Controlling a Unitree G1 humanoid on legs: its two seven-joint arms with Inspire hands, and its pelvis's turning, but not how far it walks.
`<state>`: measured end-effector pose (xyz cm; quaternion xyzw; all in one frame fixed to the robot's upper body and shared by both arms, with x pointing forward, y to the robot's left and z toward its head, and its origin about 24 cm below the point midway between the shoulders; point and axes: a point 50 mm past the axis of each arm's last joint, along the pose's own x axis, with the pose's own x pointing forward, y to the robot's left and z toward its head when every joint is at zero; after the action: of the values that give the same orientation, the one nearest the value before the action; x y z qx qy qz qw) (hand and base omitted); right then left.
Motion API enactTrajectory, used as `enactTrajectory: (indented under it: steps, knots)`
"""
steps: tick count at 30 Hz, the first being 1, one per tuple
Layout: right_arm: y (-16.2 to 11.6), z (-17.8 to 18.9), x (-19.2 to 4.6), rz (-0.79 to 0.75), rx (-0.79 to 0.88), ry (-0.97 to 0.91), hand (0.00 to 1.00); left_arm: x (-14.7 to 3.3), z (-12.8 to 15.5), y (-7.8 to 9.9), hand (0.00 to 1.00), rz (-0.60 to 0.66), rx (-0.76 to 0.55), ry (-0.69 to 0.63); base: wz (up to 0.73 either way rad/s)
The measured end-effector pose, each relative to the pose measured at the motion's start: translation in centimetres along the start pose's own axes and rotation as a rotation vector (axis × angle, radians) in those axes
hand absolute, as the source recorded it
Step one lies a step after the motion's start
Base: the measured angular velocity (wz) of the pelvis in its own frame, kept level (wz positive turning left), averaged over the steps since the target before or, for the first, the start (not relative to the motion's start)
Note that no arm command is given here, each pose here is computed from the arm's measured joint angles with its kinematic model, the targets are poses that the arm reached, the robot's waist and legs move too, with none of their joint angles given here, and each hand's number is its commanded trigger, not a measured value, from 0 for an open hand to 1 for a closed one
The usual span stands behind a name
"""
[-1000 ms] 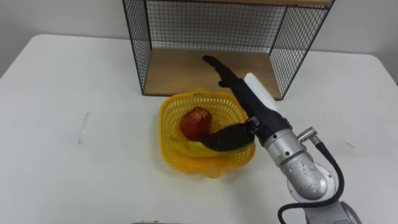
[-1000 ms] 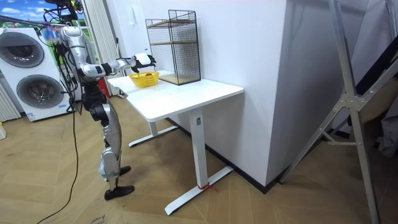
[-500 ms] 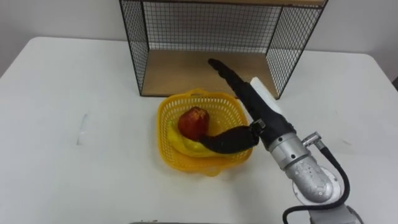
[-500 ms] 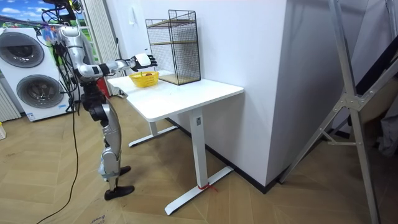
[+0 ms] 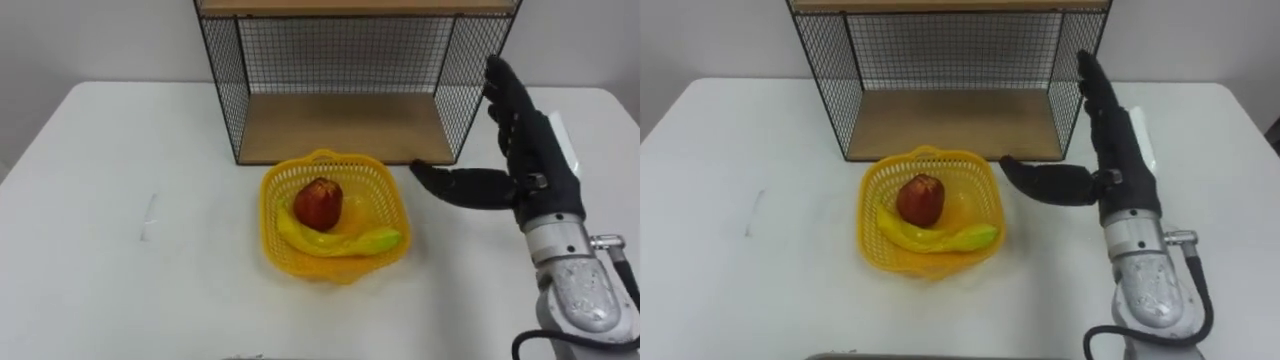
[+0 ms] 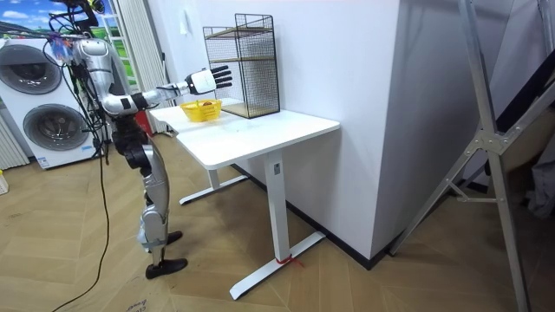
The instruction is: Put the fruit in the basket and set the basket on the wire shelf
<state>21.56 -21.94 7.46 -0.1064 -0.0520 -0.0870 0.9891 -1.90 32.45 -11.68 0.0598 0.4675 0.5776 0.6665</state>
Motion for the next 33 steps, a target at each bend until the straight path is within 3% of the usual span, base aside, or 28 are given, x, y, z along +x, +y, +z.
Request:
enactTrajectory:
  steps: [4, 8, 15, 19, 21, 25, 27, 33]
  knots:
    - [-0.4, -0.5, -0.6, -0.041, -0.03, 0.026, 0.0, -0.1, 3.9, 1.3, 0.0, 0.214, -0.156, -0.148, 0.0]
    - [-0.6, -1.0, -1.1, -0.069, -0.061, 0.046, 0.0, -1.8, 8.5, 2.1, 0.0, 0.338, -0.376, -0.3, 0.0]
    - [-1.1, -1.3, -1.5, -0.083, -0.07, 0.062, 0.0, -6.9, 16.0, 3.1, 0.0, 0.336, -0.665, -0.63, 0.07]
    - [-1.6, -1.3, -1.4, -0.105, -0.023, 0.065, 0.0, -8.6, 17.8, 2.5, 0.0, 0.292, -0.706, -0.746, 0.02]
    - [-1.5, -1.5, -1.6, -0.103, 0.012, 0.073, 0.0, -9.4, 18.1, 1.7, 0.0, 0.223, -0.709, -0.765, 0.0]
    - [-1.1, -2.6, -2.0, -0.058, 0.138, 0.12, 0.0, -11.8, 19.1, -0.7, 0.0, -0.031, -0.668, -0.857, 0.14]
    - [-0.7, -3.5, -2.2, -0.024, 0.201, 0.154, 0.0, -13.4, 19.3, -2.7, 0.0, -0.231, -0.643, -0.891, 0.0]
    - [0.3, -5.0, -2.7, 0.017, 0.364, 0.187, 0.0, -16.1, 18.8, -6.8, 0.0, -0.656, -0.611, -0.836, -0.08]
